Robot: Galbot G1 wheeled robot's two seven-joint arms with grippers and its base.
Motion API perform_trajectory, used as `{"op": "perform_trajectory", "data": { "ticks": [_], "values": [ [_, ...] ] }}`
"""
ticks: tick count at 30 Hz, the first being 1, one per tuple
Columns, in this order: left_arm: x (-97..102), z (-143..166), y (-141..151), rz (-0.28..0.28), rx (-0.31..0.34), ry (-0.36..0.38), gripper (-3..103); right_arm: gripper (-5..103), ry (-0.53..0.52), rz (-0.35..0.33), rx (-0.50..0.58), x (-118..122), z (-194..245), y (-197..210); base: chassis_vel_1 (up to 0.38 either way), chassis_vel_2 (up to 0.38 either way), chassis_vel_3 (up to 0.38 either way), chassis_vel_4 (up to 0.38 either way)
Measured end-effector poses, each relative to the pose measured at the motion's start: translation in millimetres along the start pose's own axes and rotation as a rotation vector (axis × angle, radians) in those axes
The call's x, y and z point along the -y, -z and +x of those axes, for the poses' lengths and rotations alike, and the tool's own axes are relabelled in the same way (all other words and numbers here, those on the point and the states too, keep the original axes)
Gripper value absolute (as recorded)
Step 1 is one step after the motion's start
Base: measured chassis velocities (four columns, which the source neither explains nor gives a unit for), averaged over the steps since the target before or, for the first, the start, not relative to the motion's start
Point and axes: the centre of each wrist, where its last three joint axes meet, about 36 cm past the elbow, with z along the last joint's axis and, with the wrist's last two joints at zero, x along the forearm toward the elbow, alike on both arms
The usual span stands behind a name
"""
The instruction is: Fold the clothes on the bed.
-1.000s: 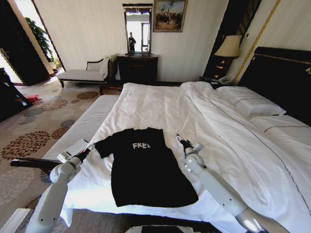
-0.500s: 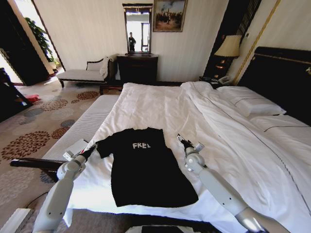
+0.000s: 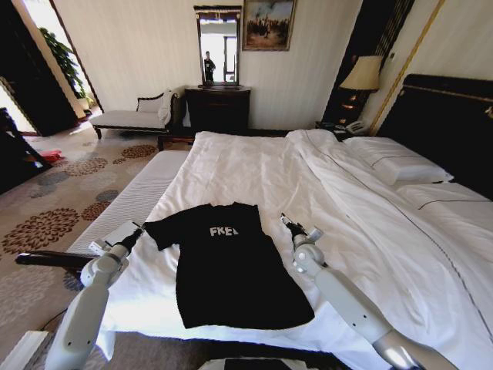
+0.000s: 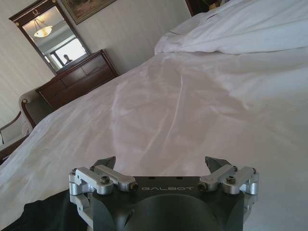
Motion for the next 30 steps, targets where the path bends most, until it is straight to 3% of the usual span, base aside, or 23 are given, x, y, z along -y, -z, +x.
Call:
{"op": "perform_trajectory", "data": {
  "ticks": [9, 13, 21, 30],
  "values": [
    [47.7, -19, -24, -0.06, -0.071, -0.07, 0, 100, -0.001, 0.016, -0.005, -2, -1, 1, 0.0, 0.0, 0.0, 0.0],
    [82.3, -49, -43, -0.077, -0.116, -0.113, 0, 100, -0.011, 0.033, -0.005, 2, -1, 2, 0.0, 0.0, 0.0, 0.0],
    [112.2, -92, -66, -0.111, -0.161, -0.128, 0, 100, -0.027, 0.059, -0.009, 10, 0, -1, 0.0, 0.0, 0.0, 0.0],
    [130.9, -109, -84, -0.124, -0.183, -0.127, 0, 100, -0.026, 0.069, -0.017, 13, 4, -7, 0.0, 0.0, 0.0, 0.0]
  ]
}}
